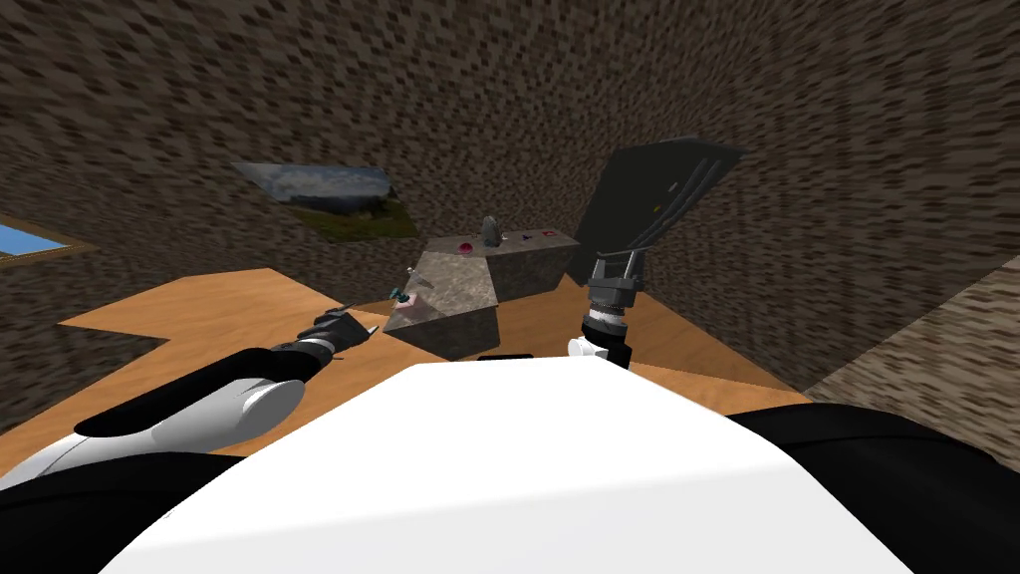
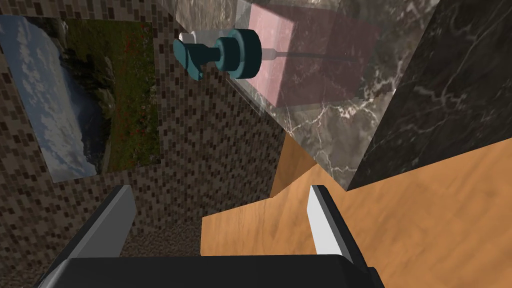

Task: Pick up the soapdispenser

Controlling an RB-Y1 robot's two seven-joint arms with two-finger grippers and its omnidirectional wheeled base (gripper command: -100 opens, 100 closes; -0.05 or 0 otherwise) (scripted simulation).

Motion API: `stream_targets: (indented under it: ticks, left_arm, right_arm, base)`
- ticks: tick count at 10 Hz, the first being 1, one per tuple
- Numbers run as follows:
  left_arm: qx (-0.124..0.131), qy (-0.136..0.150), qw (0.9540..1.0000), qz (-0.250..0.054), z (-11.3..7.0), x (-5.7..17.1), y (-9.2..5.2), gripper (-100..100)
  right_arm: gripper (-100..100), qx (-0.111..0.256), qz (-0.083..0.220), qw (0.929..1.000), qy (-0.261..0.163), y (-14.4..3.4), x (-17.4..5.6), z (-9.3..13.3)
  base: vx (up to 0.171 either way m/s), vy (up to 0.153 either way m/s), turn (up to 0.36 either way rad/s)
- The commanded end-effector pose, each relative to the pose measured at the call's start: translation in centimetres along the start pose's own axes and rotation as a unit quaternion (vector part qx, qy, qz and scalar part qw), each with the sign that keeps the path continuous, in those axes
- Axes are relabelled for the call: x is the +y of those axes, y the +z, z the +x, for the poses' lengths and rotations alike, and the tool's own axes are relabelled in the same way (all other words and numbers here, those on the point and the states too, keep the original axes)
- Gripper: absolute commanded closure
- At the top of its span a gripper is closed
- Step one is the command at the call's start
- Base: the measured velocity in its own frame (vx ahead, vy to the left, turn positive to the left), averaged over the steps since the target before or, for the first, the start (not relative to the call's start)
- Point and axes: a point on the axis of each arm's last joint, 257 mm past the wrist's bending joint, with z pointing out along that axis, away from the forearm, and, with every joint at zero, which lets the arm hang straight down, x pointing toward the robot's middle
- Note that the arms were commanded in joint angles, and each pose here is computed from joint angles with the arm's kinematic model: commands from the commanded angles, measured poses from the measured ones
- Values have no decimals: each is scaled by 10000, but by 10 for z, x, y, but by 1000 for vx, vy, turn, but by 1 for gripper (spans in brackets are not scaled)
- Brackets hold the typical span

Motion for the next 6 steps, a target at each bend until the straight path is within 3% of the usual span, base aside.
stream_targets:
  ticks: [1,6]
  left_arm:
    - [-32,45,10000,-74,-3,-3,-3,-100]
    - [-222,308,9969,-691,-25,-9,-17,-100]
  right_arm:
    - [0,0,0,10000,0,0,0,0]
    - [0,0,0,10000,0,0,0,0]
  base:
    - [-68,30,-74]
    - [-73,32,-206]
